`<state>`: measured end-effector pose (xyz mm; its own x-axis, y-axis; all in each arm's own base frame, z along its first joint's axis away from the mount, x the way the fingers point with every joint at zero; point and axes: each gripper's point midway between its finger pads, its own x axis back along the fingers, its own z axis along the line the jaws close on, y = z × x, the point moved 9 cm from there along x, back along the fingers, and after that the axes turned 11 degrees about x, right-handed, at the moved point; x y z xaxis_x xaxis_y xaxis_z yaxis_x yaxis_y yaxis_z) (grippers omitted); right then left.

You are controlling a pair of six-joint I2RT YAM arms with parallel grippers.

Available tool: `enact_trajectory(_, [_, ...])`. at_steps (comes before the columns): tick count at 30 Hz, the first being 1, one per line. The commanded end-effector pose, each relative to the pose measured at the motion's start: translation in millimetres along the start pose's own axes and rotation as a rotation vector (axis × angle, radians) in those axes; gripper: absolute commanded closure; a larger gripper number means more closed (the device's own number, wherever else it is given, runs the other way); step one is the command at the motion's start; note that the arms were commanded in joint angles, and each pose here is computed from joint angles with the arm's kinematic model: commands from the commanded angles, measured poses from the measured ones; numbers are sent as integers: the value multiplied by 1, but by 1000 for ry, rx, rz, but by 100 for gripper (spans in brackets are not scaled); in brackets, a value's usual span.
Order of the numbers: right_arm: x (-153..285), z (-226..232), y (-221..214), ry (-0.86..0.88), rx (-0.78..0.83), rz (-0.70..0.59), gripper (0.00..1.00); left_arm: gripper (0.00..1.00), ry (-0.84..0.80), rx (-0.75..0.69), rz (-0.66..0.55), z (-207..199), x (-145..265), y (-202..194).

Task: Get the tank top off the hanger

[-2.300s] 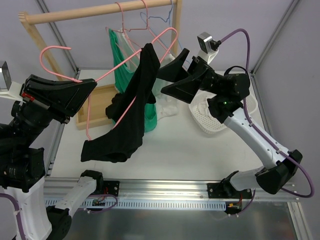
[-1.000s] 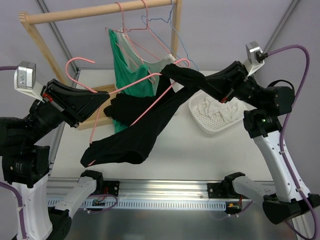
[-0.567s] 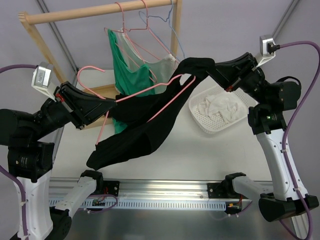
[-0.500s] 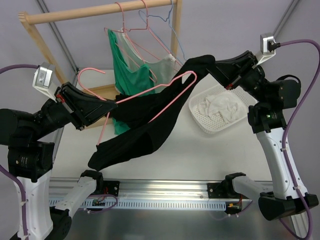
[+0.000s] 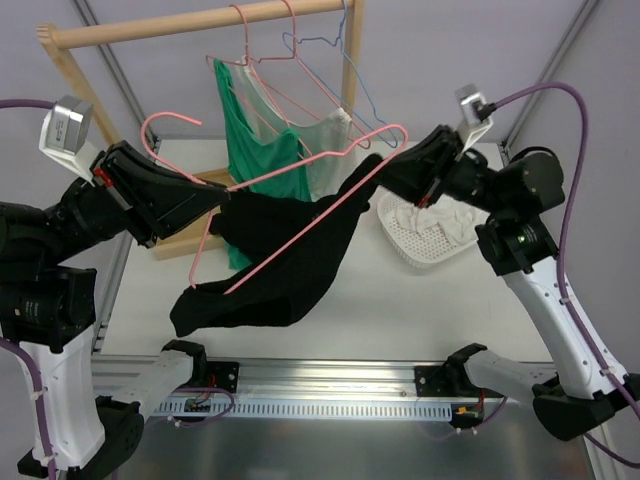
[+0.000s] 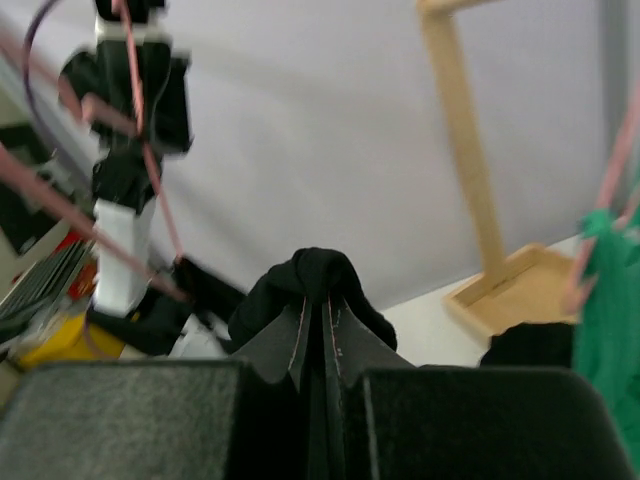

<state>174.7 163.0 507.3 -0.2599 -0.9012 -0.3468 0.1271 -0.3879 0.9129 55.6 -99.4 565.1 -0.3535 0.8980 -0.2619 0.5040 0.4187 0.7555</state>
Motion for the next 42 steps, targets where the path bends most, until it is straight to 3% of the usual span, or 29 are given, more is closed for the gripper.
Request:
enact_trajectory(1, [-1, 39, -18, 120, 111, 103, 100, 100, -9, -1, -57, -7, -10, 21])
enact_trajectory(9, [-7, 67, -77, 212, 127, 236, 100, 100, -8, -17, -83, -6, -18, 35])
enact_trajectory(14, [-12, 79, -131, 237, 129, 441, 100, 100, 15, -22, -119, -3, -17, 36])
enact_trajectory(21, [-9, 70, -201, 174, 140, 737, 100, 100, 120, -114, -300, 0, -7, 37])
enact_trajectory(27, [10, 43, -257, 1, 121, 1034, 91, 100, 394, -149, -478, 41, 13, 25])
enact_trajectory(34, [15, 21, -295, -117, 81, 1197, 89, 100, 654, -171, -498, 83, 31, 9])
enact_trajectory(39, [19, 10, -326, -151, -4, 1313, 64, 100, 848, -182, -518, 117, 36, 12])
enact_trajectory(42, [18, 9, -338, -143, -36, 1346, 32, 100, 951, -209, -550, 128, 42, 17])
